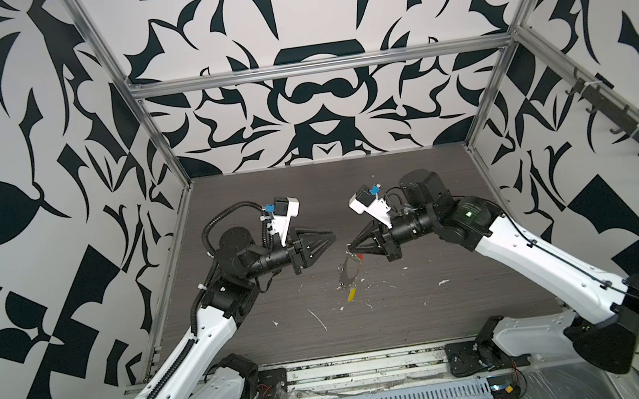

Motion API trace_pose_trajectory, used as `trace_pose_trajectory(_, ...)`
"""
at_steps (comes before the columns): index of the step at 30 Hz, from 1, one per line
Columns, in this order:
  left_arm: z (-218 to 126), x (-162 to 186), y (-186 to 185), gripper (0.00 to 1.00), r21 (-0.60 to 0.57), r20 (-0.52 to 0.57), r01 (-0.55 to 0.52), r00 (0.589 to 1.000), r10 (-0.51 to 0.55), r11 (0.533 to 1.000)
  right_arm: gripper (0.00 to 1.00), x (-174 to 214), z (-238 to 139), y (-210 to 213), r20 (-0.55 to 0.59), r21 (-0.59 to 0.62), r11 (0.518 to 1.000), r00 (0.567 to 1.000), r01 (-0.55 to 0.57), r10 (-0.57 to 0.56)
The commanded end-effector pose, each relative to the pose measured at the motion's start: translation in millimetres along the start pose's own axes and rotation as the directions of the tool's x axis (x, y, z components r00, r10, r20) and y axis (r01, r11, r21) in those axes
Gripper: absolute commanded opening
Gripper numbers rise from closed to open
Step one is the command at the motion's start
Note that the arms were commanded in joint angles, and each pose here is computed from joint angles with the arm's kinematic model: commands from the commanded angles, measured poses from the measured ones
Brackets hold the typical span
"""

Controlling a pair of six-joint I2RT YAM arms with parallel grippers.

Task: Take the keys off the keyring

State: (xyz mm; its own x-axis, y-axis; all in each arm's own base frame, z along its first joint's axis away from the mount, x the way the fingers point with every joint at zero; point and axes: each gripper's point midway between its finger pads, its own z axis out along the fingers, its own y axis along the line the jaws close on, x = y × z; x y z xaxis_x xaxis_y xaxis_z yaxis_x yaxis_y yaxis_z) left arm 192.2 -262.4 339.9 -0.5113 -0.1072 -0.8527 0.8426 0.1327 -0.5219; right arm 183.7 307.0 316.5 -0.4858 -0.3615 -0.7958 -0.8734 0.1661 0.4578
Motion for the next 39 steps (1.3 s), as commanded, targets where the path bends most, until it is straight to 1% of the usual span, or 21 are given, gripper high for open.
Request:
trace_pose_trajectory(1, 2, -4, -19, 0.29, 0.084, -0.026, -0.020, 0.999, 0.022, 0.996, 0.00, -20, -11, 18, 0.047, -0.037, 0.996, 0.996, 0.078, -0.076)
trace_pose_trajectory(4, 9, 6, -20, 0.23, 0.083, -0.072, -0.023, 0.997, 0.029, 0.996, 0.00, -22, -11, 17, 0.051, -0.031, 0.996, 0.996, 0.081, -0.079)
trace_pose_trajectory(7, 14, 15, -23, 0.23, 0.079, -0.107, -0.041, 0.993, 0.050, 0.996, 0.00, -24, -12, 19, 0.057, -0.031, 0.996, 0.995, 0.088, -0.086)
trace_pose_trajectory(11, 15, 17, -24, 0.24, 0.080, -0.115, -0.045, 0.992, 0.054, 0.996, 0.00, -26, -12, 19, 0.062, -0.034, 0.996, 0.995, 0.085, -0.083)
trace_pose_trajectory(13, 15, 19, -24, 0.22, 0.080, -0.120, -0.044, 0.991, 0.054, 0.996, 0.00, -25, -12, 19, 0.063, -0.034, 0.996, 0.995, 0.085, -0.083)
trace_pose_trajectory(18, 18, 22, -24, 0.21, 0.069, -0.134, -0.054, 0.989, 0.063, 0.996, 0.00, -25, -12, 19, 0.066, -0.033, 0.996, 0.995, 0.080, -0.077)
trace_pose_trajectory(21, 19, 22, -25, 0.18, 0.071, -0.134, -0.058, 0.989, 0.067, 0.996, 0.00, -25, -11, 18, 0.064, -0.037, 0.997, 0.995, 0.074, -0.071)
trace_pose_trajectory(24, 18, 21, -24, 0.19, 0.060, -0.129, -0.063, 0.989, 0.070, 0.996, 0.00, -23, -9, 18, 0.060, -0.046, 0.997, 0.996, 0.068, -0.065)
trace_pose_trajectory(29, 11, 9, -25, 0.31, -0.002, -0.070, -0.106, 0.992, 0.106, 0.994, 0.00, -21, -11, 19, 0.058, -0.043, 0.997, 0.996, 0.071, -0.068)
trace_pose_trajectory(33, 3, 3, -22, 0.35, -0.071, -0.045, -0.169, 0.985, 0.166, 0.983, 0.00, -18, -13, 21, 0.055, -0.044, 0.996, 0.996, 0.072, -0.070)
trace_pose_trajectory(35, 4, 4, -20, 0.35, -0.068, -0.045, -0.175, 0.984, 0.172, 0.982, 0.00, -17, -13, 23, 0.058, -0.050, 0.996, 0.996, 0.075, -0.072)
trace_pose_trajectory(39, 13, 8, -21, 0.32, -0.016, -0.080, -0.119, 0.990, 0.117, 0.993, 0.00, -20, -13, 23, 0.065, -0.048, 0.996, 0.995, 0.075, -0.072)
